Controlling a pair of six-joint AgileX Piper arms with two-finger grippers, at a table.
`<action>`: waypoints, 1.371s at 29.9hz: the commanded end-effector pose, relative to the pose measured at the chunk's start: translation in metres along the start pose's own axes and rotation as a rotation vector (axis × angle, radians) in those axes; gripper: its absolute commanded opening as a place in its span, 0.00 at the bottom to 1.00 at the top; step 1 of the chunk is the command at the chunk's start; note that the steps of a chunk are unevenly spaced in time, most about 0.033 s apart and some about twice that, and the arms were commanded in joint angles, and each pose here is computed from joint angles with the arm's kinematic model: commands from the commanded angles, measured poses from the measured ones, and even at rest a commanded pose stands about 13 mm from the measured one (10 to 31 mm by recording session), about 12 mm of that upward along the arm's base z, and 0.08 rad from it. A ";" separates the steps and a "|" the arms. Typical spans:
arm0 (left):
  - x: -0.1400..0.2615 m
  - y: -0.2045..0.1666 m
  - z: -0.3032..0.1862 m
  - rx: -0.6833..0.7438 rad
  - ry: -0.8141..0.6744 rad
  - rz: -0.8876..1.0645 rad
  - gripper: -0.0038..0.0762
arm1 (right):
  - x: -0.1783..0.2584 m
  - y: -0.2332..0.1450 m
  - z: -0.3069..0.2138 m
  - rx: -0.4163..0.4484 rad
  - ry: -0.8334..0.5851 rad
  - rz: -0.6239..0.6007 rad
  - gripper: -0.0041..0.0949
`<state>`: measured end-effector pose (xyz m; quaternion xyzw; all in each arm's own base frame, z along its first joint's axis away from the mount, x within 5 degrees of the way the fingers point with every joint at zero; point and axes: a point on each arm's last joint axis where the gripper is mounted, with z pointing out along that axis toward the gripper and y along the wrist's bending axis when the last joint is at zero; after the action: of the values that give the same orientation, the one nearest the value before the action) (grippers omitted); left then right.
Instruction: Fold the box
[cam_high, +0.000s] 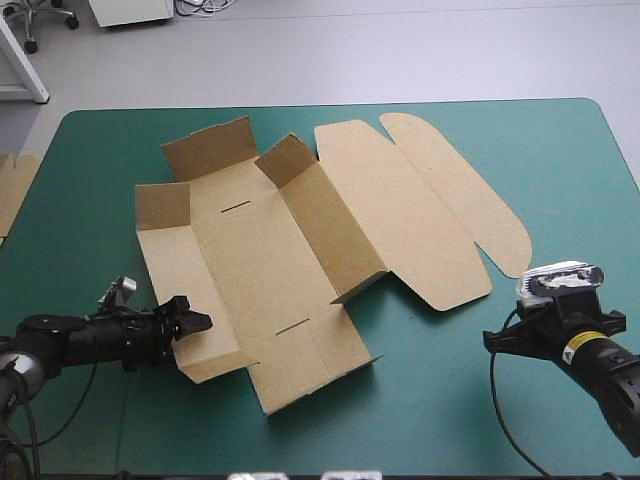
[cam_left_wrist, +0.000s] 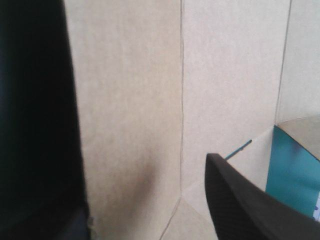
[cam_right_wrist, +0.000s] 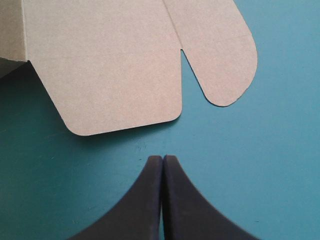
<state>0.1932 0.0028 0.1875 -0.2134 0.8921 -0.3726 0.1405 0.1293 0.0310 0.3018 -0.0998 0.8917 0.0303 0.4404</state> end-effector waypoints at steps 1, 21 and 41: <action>0.002 -0.011 -0.003 0.116 -0.034 -0.017 0.54 | -0.015 0.000 -0.006 -0.001 -0.088 -0.013 0.02; -0.001 -0.009 -0.001 0.130 -0.119 0.025 0.53 | -0.015 0.000 -0.006 -0.005 -0.090 -0.009 0.02; -0.006 -0.024 -0.005 0.279 -0.186 0.136 0.04 | -0.015 0.001 -0.006 -0.009 -0.098 -0.005 0.02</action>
<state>0.1969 -0.0020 0.1880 -0.1904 0.8630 -0.4102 0.2252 0.1294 0.0312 0.3020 -0.0990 0.8912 0.0324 0.4414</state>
